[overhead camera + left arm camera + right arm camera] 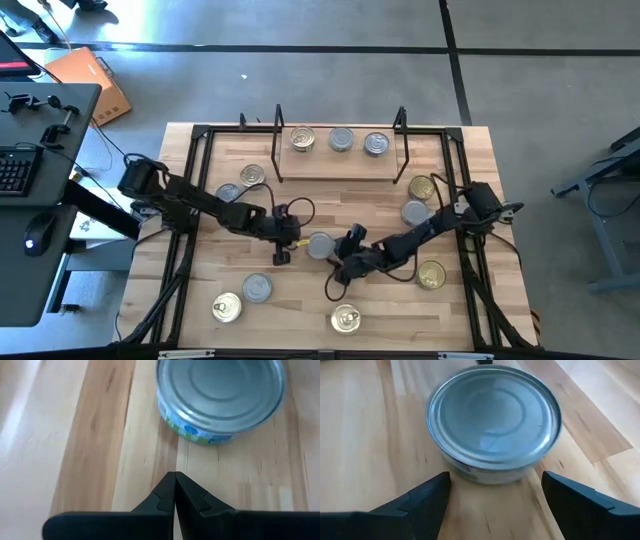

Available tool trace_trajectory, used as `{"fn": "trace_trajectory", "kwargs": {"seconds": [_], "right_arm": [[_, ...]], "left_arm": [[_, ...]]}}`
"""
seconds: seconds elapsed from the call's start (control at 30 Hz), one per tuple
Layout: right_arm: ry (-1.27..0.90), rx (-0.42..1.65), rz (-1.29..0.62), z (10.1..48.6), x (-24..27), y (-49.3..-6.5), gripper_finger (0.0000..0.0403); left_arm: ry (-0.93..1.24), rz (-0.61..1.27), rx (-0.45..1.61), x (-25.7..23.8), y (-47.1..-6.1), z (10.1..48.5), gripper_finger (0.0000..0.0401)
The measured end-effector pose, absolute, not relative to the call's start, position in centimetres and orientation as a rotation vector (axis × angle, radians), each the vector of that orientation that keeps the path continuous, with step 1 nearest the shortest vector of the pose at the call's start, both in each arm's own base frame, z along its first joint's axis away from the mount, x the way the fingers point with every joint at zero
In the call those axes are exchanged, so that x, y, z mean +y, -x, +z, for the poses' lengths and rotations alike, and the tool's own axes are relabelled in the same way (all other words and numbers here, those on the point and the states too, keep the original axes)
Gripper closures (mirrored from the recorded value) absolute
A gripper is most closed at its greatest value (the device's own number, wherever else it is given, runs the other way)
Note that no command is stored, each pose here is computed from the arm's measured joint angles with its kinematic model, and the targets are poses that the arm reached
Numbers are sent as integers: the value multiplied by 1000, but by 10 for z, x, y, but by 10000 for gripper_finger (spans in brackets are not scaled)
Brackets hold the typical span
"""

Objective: Stack canned seafood by type on shelf
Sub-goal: Put the green tuna can on the shelf, then put the green tuna can on the shelf aligned with the other green tuna can

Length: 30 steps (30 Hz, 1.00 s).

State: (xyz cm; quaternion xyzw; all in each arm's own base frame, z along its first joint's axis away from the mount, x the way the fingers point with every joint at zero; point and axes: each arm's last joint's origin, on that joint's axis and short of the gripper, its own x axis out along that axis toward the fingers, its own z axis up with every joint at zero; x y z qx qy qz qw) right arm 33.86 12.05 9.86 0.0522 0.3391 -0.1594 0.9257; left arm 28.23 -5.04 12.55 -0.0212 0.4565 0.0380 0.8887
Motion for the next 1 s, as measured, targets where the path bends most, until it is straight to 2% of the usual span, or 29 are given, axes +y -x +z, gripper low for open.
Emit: {"fn": "trace_trajectory", "kwargs": {"seconds": [0.2, 0.47, 0.57, 0.83, 1.0], "right_arm": [[-141, 714, -332, 116, 118, -333, 120], [-139, 792, -241, 116, 106, -335, 119], [-159, 808, -208, 116, 99, -338, 103], [-75, 773, -119, 117, 93, -346, 27], [-20, 666, -88, 124, 96, -353, 16]], "left_arm": [[14, 82, 929, -58, -273, 134, 401], [9, 50, 931, -65, -275, 128, 401], [8, 41, 945, -67, -275, 123, 401], [54, 4, 906, -71, -285, 111, 401], [75, -5, 843, -71, -292, 109, 401]]}}
